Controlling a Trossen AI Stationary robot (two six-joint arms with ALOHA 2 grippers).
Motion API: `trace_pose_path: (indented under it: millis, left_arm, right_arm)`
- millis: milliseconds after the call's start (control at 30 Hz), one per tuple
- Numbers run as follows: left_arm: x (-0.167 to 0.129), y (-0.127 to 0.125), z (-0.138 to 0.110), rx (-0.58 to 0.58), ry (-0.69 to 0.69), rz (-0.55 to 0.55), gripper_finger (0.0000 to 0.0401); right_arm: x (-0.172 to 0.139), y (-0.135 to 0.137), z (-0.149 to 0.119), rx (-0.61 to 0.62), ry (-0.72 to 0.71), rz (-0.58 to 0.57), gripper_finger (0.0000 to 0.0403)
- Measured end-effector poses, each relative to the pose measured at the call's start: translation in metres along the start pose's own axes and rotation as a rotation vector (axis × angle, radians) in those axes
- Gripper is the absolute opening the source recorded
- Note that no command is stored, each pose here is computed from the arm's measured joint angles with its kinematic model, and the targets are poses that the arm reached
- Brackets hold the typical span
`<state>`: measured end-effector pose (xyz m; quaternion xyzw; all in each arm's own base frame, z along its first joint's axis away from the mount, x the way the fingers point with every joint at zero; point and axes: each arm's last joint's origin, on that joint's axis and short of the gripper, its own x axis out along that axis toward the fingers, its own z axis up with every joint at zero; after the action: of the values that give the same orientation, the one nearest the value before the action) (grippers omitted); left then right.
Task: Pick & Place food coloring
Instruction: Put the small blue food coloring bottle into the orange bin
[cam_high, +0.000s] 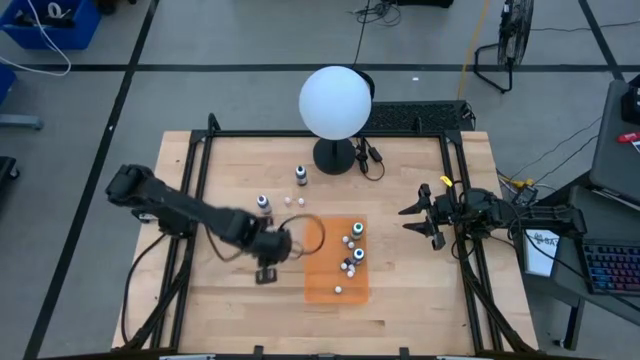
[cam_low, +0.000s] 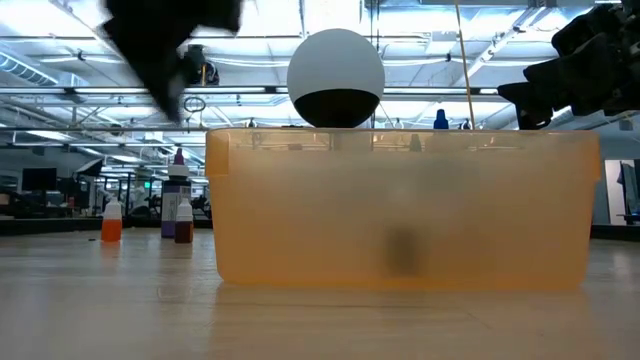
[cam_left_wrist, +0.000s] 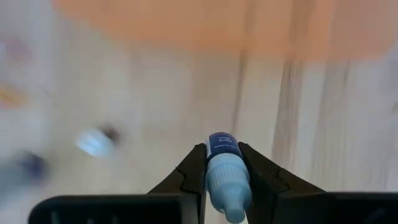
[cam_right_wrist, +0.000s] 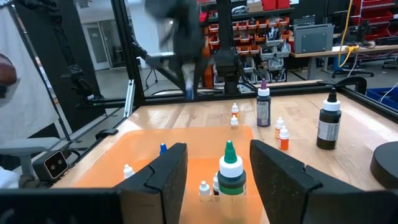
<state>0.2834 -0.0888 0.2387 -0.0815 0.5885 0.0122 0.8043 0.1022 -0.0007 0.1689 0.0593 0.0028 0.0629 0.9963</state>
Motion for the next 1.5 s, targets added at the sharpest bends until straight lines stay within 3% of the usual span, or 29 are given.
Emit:
trace_pose_path:
  millis: [133, 233, 333, 467, 667, 833, 1067, 1500]
  left_arm:
    - [-0.033, 0.008, 0.040, 0.136, -0.105, 0.017, 0.0069]
    - [-0.039, 0.013, 0.065, 0.234, -0.142, 0.050, 0.0069]
    - [-0.022, 0.018, 0.087, 0.292, -0.111, 0.080, 0.0069]
    - [0.022, 0.022, 0.104, 0.359, -0.012, 0.110, 0.0069]
    - [0.084, 0.021, 0.107, 0.407, 0.101, 0.076, 0.0069]
    - [0.111, 0.022, 0.105, 0.381, 0.159, 0.073, 0.0069]
    - [0.127, 0.023, 0.103, 0.363, 0.192, 0.077, 0.0072]
    - [0.128, 0.022, 0.104, 0.353, 0.177, 0.069, 0.0090]
  right_arm:
    - [0.000, 0.000, 0.000, 0.000, 0.000, 0.000, 0.0163]
    - [0.000, 0.000, 0.000, 0.000, 0.000, 0.000, 0.0162]
    - [0.000, 0.000, 0.000, 0.000, 0.000, 0.000, 0.0165]
    - [0.000, 0.000, 0.000, 0.000, 0.000, 0.000, 0.0166]
    - [0.000, 0.000, 0.000, 0.000, 0.000, 0.000, 0.0163]
    - [0.000, 0.000, 0.000, 0.000, 0.000, 0.000, 0.0166]
    - [0.000, 0.000, 0.000, 0.000, 0.000, 0.000, 0.0164]
    - [0.000, 0.000, 0.000, 0.000, 0.002, 0.000, 0.0166]
